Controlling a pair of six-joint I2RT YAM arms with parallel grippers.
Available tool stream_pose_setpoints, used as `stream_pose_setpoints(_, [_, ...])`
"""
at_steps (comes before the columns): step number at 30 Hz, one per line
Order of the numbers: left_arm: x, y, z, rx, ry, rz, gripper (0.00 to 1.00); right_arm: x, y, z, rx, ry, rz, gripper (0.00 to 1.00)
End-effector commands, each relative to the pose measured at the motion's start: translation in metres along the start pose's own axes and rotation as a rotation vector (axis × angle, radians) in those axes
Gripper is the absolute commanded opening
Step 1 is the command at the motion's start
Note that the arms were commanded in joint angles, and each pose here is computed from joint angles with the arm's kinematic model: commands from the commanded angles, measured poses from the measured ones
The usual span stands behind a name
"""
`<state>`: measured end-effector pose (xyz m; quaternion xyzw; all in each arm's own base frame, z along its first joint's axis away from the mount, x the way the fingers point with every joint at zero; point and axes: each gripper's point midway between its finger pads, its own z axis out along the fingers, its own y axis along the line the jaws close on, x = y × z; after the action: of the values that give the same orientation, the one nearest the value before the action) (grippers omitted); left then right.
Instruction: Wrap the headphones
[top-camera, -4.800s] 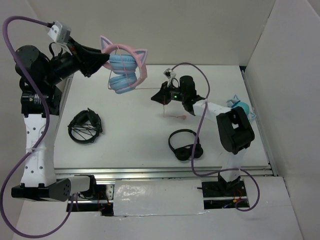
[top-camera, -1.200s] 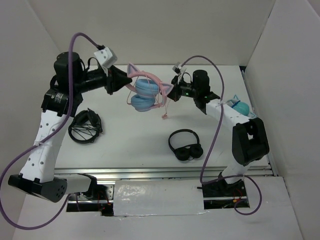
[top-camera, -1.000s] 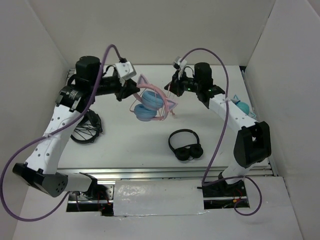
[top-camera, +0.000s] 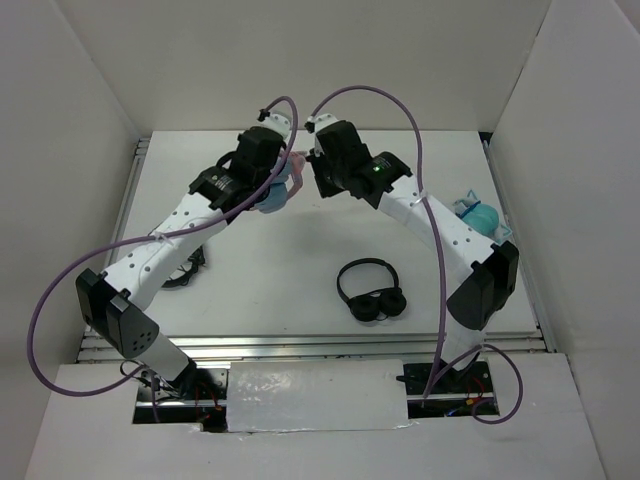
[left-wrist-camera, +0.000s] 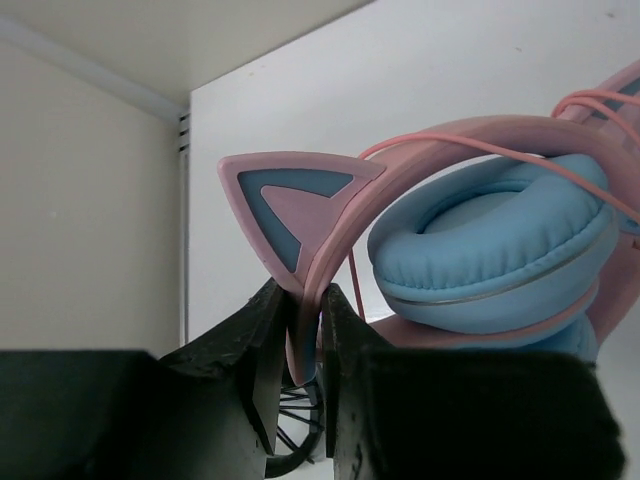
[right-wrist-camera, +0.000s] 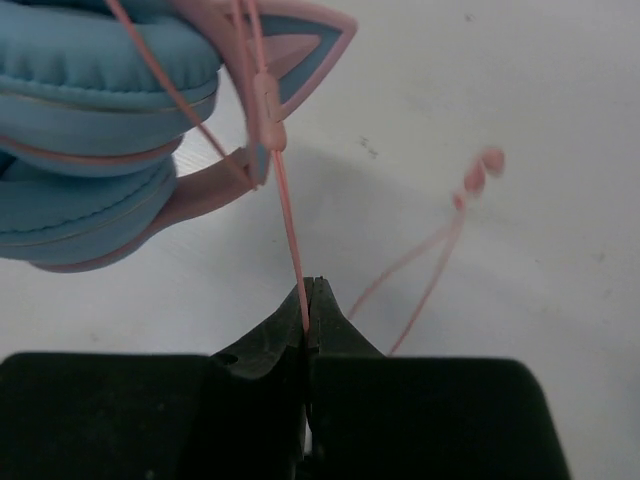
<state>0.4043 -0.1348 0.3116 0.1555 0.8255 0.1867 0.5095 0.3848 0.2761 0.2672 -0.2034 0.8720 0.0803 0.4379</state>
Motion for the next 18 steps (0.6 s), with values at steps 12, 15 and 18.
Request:
stream_pose_setpoints(12, [-0.067, 0.043, -0.044, -0.086, -0.311, -0.437, 0.0, -0.025, 0.087, -0.003, -0.494, -0.152, 0.036, 0.05])
stream_pose_setpoints(15, [-0.078, 0.049, -0.062, -0.02, -0.377, -0.482, 0.0, -0.013, 0.086, 0.0, -0.531, -0.155, 0.041, 0.13])
stream_pose_setpoints(18, [-0.085, 0.05, -0.07, 0.055, -0.413, -0.499, 0.0, -0.017, 0.08, -0.009, -0.532, -0.22, 0.044, 0.16])
